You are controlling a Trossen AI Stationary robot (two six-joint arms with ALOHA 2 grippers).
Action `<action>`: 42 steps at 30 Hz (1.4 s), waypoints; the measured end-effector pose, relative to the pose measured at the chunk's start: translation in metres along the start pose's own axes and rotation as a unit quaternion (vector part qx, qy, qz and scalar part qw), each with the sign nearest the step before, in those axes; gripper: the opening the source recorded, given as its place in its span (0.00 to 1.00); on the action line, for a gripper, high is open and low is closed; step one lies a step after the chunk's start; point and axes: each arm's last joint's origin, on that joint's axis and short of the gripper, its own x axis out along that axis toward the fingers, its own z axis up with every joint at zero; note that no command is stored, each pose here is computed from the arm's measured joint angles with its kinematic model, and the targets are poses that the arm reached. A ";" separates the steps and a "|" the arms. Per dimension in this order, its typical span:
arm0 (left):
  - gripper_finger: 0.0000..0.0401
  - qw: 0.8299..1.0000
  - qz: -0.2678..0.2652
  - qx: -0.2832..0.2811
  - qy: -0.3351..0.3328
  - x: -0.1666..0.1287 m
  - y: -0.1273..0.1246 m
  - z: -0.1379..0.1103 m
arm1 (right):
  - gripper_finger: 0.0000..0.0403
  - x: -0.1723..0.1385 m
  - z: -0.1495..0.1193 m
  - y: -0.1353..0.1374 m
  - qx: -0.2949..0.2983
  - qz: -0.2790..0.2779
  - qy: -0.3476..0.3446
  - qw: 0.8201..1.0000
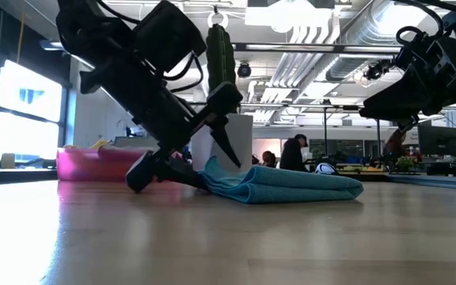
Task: Fold microfiber towels
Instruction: Put the folded blue microfiber towel on the pink bin
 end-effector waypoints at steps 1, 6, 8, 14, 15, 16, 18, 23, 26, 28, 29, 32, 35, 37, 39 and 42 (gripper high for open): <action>0.62 1.000 0.001 0.004 -0.002 0.002 0.001 0.000 | 0.33 0.000 0.000 0.000 0.000 0.000 0.001 1.000; 0.46 1.000 0.003 0.020 -0.004 0.004 0.002 0.001 | 0.33 0.000 0.000 0.000 0.000 0.000 0.001 1.000; 0.38 0.999 0.001 0.032 -0.007 0.005 0.002 0.001 | 0.33 0.000 0.000 0.000 0.000 0.000 0.001 1.000; 0.09 0.997 -0.005 0.075 -0.009 0.005 0.001 0.001 | 0.33 0.000 0.000 0.000 0.000 0.000 0.001 1.000; 0.05 0.996 -0.007 0.087 -0.009 0.004 0.001 0.002 | 0.33 0.000 0.000 0.000 0.000 0.000 0.001 1.000; 0.03 0.995 -0.008 0.100 -0.009 0.004 0.000 0.002 | 0.33 0.000 0.000 0.000 0.000 0.000 0.001 1.000; 0.03 0.992 -0.009 0.129 -0.006 0.004 0.001 0.002 | 0.33 0.000 0.000 0.000 0.000 0.000 0.001 1.000; 0.01 0.971 0.014 0.240 -0.001 -0.009 -0.001 0.013 | 0.33 0.000 0.000 0.000 0.000 -0.001 0.002 1.000; 0.01 0.956 0.013 0.292 0.006 -0.032 -0.011 0.027 | 0.33 0.000 -0.001 0.000 -0.001 -0.001 0.004 1.000; 0.01 0.943 0.029 0.330 0.018 -0.045 -0.012 0.035 | 0.33 0.000 -0.001 0.000 -0.001 -0.001 0.005 1.000; 0.01 0.937 0.042 0.346 0.023 -0.054 -0.010 0.040 | 0.33 0.000 -0.001 0.000 -0.001 -0.001 0.005 1.000; 0.01 0.924 0.061 0.375 0.030 -0.081 -0.011 0.056 | 0.33 0.000 -0.001 0.000 -0.001 -0.002 0.005 1.000; 0.00 0.907 0.087 0.410 0.043 -0.105 -0.006 0.071 | 0.33 0.000 -0.001 0.000 -0.001 -0.002 0.005 1.000; 0.00 0.889 0.106 0.444 0.029 -0.116 -0.003 0.083 | 0.33 0.000 -0.001 0.000 -0.001 -0.002 0.005 1.000; 0.00 0.872 0.129 0.473 0.007 -0.125 0.000 0.096 | 0.33 0.000 -0.001 0.000 -0.002 -0.002 0.006 1.000; 0.00 0.858 0.159 0.488 -0.009 -0.128 0.005 0.115 | 0.33 0.000 -0.002 0.000 -0.002 -0.002 0.007 1.000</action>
